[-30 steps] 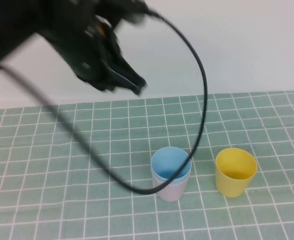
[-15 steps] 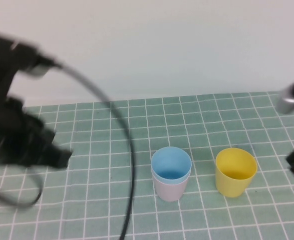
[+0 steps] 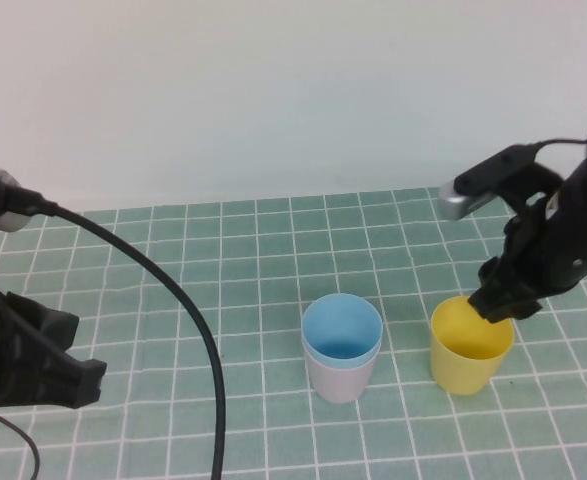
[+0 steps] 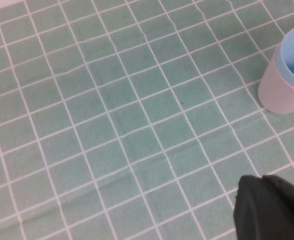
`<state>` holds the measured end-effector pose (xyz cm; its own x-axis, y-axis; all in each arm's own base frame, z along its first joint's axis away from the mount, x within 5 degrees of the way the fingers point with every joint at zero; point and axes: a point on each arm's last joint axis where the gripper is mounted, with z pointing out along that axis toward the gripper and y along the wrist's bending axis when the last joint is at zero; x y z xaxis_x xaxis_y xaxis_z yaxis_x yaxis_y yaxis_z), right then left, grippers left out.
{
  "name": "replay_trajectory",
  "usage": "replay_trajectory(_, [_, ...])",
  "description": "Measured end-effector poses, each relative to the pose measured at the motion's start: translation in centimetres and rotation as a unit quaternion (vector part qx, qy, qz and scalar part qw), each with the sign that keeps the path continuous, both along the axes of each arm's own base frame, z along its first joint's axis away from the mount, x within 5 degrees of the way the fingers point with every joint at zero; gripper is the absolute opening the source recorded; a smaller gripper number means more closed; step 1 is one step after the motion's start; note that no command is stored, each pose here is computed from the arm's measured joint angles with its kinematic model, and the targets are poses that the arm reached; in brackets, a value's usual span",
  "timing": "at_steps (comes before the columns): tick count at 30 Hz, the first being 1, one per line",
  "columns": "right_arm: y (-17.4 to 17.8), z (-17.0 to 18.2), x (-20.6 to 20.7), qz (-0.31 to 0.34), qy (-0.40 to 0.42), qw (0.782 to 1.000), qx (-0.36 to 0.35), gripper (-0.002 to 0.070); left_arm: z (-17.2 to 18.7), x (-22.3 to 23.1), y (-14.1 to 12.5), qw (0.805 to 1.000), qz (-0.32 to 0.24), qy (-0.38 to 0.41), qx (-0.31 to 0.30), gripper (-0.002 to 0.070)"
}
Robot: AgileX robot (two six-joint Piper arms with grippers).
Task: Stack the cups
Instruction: Pick up the yellow cup, then place the yellow cup on the blue cup
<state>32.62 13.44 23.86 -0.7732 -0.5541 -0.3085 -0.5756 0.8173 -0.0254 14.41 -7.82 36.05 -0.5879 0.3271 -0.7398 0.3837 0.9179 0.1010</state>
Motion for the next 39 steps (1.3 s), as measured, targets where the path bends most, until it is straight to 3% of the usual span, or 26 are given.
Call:
replay_trajectory(9, [0.0, -4.6, 1.7, -0.027, 0.031, 0.998, -0.041, 0.033, 0.0, 0.0, 0.0, 1.0, 0.001, 0.002, 0.001, 0.0])
replay_trajectory(11, [0.1, -5.1, 1.8, -0.027, 0.036, 0.998, -0.044, 0.0273, 0.0, 0.0, 0.0, 1.0, 0.003, 0.003, 0.0, 0.0])
replay_trajectory(15, [0.1, -5.2, 2.0, -0.028, 0.035, 0.998, -0.044, 0.0073, -0.1, 0.0, 0.1, 1.0, 0.003, 0.005, 0.001, 0.0])
replay_trajectory(17, [0.2, -4.6, 2.2, -0.027, 0.035, 0.998, -0.047, 0.0036, -0.1, 0.0, 0.1, 1.0, 0.003, 0.005, 0.001, 0.0])
replay_trajectory(23, [0.3, 0.9, 3.6, -0.025, 0.016, 0.998, -0.064, 0.0027, -0.2, -0.1, 0.1, 1.0, 0.005, 0.009, 0.004, 0.0])
replay_trajectory(28, [3.6, 9.5, 2.7, 0.015, -0.036, 0.998, 0.04, 0.0027, -0.2, -0.1, 0.2, 1.0, 0.006, 0.007, 0.009, 0.0])
replay_trajectory(31, [6.5, 12.2, 1.2, 0.061, -0.054, 0.994, 0.078, 0.0027, -0.1, 0.0, 0.2, 1.0, 0.007, 0.002, 0.014, 0.0])
replay_trajectory(34, [8.2, 12.0, 0.7, 0.083, -0.038, 0.992, 0.084, 0.0027, -0.1, 0.0, 0.3, 1.0, 0.007, 0.003, 0.014, 0.0])
replay_trajectory(39, [9.2, 8.6, 1.8, 0.081, 0.018, 0.995, 0.059, 0.0027, -0.2, -0.1, 0.4, 1.0, 0.01, 0.01, 0.021, 0.0])
